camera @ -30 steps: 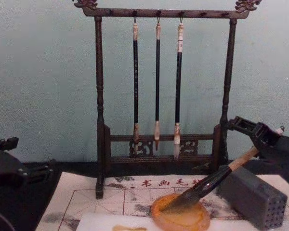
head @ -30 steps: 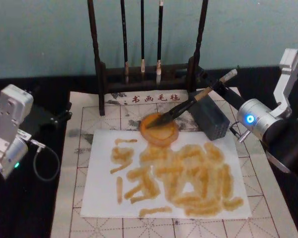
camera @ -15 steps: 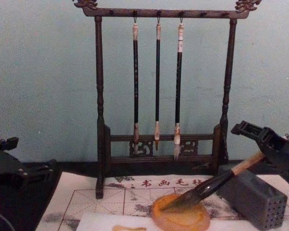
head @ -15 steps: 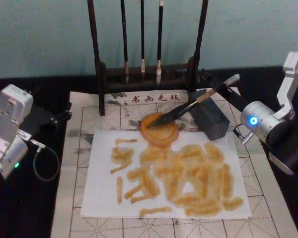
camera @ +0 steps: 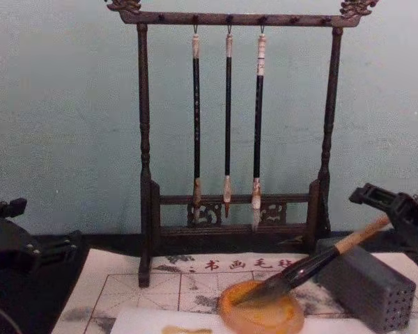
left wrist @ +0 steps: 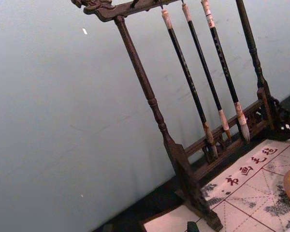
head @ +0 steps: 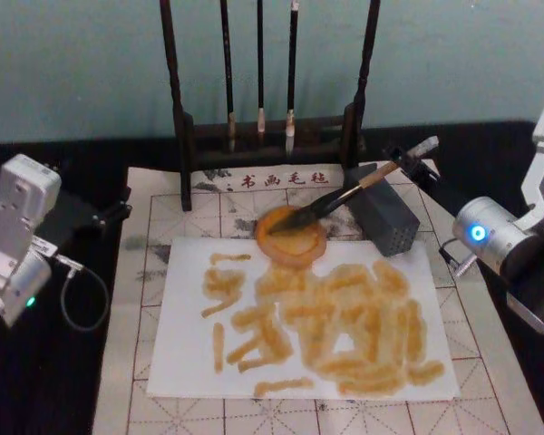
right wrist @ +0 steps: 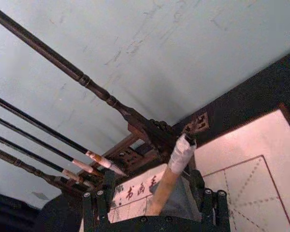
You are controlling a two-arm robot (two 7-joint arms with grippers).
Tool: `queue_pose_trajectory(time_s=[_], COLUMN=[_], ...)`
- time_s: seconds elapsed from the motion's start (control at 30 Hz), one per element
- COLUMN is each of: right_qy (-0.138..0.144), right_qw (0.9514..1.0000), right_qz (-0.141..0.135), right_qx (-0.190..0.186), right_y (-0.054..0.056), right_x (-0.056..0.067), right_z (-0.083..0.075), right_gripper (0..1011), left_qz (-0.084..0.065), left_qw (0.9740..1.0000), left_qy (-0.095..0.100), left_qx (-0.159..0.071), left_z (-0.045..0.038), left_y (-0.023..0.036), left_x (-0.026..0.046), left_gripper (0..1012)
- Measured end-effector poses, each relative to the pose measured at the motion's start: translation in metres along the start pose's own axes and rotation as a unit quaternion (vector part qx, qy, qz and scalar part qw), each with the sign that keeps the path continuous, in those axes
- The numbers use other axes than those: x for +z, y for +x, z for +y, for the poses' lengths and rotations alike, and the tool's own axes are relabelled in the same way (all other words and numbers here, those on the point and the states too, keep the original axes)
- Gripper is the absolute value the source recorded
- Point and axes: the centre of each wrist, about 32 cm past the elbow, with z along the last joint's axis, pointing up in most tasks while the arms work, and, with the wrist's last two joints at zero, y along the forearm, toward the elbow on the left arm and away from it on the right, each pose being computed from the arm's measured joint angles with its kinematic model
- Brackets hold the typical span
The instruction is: Pick up the brush from the inkstone, write on the paper, then place the brush back to its original position.
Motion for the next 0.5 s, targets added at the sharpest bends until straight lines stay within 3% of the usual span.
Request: queue_pose_trajectory(time_s=[0.33, 0.5], right_qy=[0.004, 0.013], right_qw=[0.9997, 0.9960], right_qz=[-0.023, -0.086], right_qx=[0.009, 0.019], right_y=[-0.004, -0.009], right_x=[-0.009, -0.020], right_z=[-0.031, -0.048], right_gripper=[1000, 1000], left_qz=[0.000, 0.000], left_qw=[1.0000, 1.0000], left_qy=[0.000, 0.000], left_qx=[0.000, 0.000], left_z=[0.0000, 0.0000], left_y=[0.0000, 0.0000], left_x=[0.0000, 0.0000], left_gripper=[1001, 1001])
